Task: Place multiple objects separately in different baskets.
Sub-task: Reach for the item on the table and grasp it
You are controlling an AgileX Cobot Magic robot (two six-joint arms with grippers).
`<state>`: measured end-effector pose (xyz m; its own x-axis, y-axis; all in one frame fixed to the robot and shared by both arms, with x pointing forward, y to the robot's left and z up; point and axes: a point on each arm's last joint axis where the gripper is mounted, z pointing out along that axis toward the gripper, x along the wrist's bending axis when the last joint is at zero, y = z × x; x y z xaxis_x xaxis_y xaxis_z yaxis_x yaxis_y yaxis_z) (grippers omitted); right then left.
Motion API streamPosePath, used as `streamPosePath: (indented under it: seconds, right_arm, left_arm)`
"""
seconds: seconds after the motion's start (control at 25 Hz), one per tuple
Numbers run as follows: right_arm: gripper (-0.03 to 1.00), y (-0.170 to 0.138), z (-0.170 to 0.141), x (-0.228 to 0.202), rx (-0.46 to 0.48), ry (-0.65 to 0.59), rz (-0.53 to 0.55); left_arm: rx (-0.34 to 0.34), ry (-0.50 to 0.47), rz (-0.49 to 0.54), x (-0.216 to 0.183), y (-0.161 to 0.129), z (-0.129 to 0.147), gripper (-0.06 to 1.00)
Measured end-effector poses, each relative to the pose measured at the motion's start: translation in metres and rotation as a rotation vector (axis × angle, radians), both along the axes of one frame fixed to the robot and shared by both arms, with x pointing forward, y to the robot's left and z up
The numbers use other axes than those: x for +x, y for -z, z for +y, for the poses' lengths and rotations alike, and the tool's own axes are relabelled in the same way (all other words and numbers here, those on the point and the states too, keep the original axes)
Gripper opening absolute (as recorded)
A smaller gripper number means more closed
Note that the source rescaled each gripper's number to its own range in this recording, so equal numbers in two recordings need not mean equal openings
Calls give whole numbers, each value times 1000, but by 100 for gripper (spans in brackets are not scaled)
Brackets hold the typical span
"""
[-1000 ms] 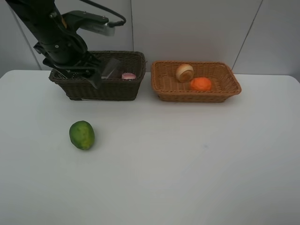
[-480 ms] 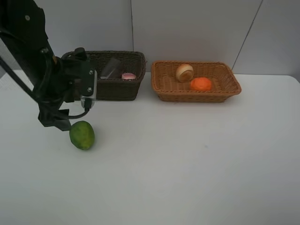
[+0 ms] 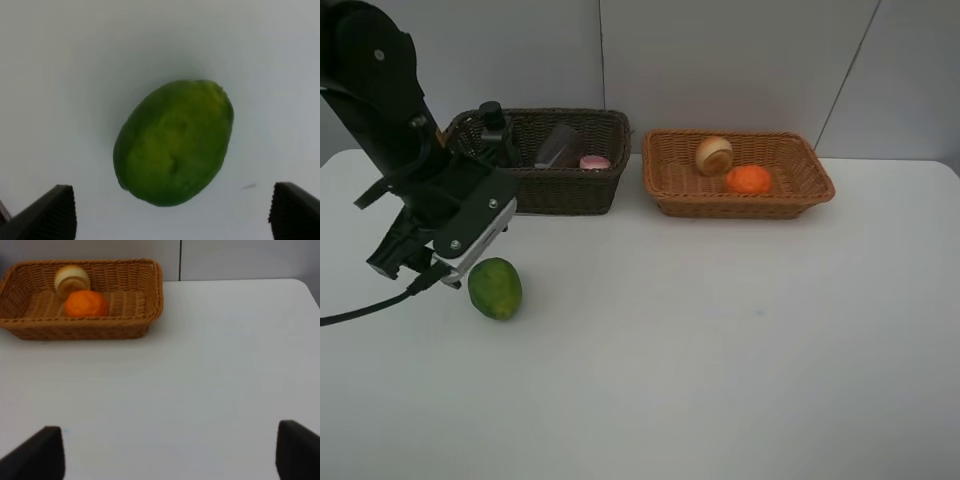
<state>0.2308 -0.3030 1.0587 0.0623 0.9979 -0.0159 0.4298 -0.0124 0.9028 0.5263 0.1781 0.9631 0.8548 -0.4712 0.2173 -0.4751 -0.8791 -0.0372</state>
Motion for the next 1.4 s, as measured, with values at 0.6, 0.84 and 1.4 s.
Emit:
streamPosePath:
  seconds: [0.6, 0.84, 1.4]
  right_arm:
    - [87, 0, 0, 0, 0, 0, 0]
    - [87, 0, 0, 0, 0, 0, 0]
    - [87, 0, 0, 0, 0, 0, 0]
  left_arm:
    - [93, 283, 63, 3, 18, 7, 100]
    - [90, 287, 51, 8, 28, 4, 100]
    - [79, 284, 35, 15, 43, 1, 100]
